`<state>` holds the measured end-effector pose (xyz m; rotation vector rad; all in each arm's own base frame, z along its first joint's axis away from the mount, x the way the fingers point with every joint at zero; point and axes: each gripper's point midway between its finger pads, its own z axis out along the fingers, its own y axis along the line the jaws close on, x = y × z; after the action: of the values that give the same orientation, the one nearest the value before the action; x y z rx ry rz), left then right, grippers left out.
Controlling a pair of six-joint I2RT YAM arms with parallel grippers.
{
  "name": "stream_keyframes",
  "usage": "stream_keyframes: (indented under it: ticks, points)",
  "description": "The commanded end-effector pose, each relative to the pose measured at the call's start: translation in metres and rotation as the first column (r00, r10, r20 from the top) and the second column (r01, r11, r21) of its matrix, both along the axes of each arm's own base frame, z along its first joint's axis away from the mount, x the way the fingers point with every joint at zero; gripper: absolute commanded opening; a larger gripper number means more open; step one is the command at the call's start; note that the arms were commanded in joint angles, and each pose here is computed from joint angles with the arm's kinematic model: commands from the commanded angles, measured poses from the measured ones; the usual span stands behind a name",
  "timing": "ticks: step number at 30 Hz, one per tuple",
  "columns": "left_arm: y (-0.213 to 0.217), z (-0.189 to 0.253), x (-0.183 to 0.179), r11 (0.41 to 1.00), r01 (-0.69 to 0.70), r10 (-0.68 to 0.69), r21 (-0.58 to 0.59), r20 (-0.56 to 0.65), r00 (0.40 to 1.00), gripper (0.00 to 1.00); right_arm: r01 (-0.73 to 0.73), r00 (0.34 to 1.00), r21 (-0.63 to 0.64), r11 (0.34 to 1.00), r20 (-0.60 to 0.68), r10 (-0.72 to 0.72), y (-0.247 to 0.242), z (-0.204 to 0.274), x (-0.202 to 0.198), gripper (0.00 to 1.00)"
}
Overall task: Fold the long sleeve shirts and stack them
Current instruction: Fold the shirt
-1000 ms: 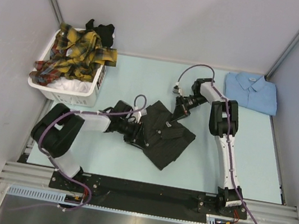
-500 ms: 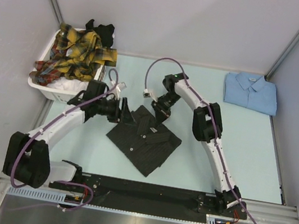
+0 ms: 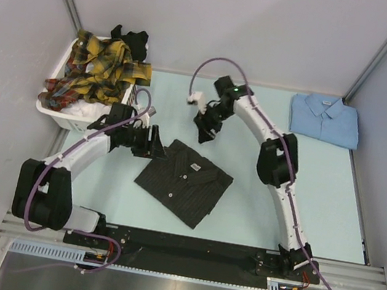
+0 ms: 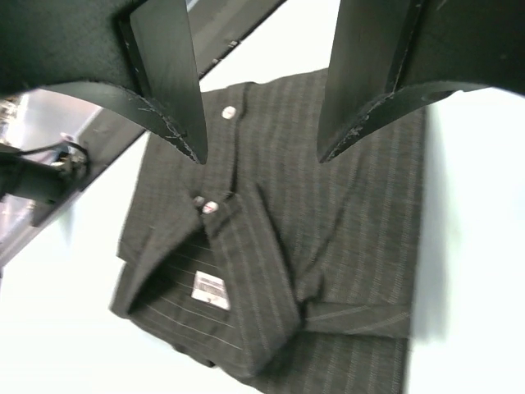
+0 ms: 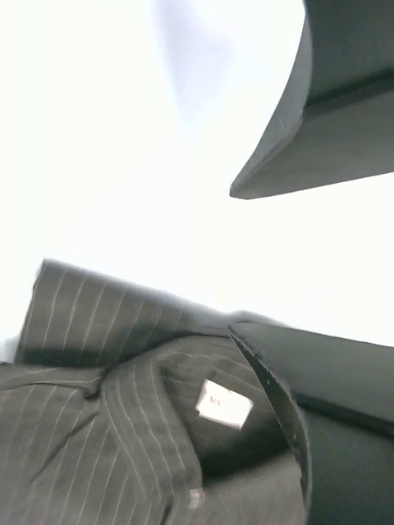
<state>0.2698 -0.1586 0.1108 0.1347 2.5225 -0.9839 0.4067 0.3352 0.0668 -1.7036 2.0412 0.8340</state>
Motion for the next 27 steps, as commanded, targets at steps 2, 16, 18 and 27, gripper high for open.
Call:
stream_keyframes:
  ticks: [2,16,18,27]
  points:
    - [0.007,0.012,0.035,0.998,0.028,-0.038,0.064,0.161,0.986,0.61,0.436,0.872,0.189,0.88,-0.328,-0.362,-0.055,0.095,0.002,0.7]
    - [0.015,0.018,0.046,0.994,0.013,-0.038,0.112,0.227,0.973,0.62,0.843,0.2,-0.182,0.506,-0.767,-0.609,-0.119,0.01,-0.126,0.78]
    - [0.017,0.014,0.043,0.993,0.01,-0.035,0.114,0.22,0.975,0.62,0.83,0.157,-0.228,0.509,-0.781,-0.605,-0.112,-0.002,-0.141,0.77]
    - [0.025,0.011,0.04,0.993,-0.01,-0.015,0.114,0.214,0.977,0.62,0.827,0.111,-0.273,0.492,-0.778,-0.619,-0.096,-0.045,-0.132,0.44]
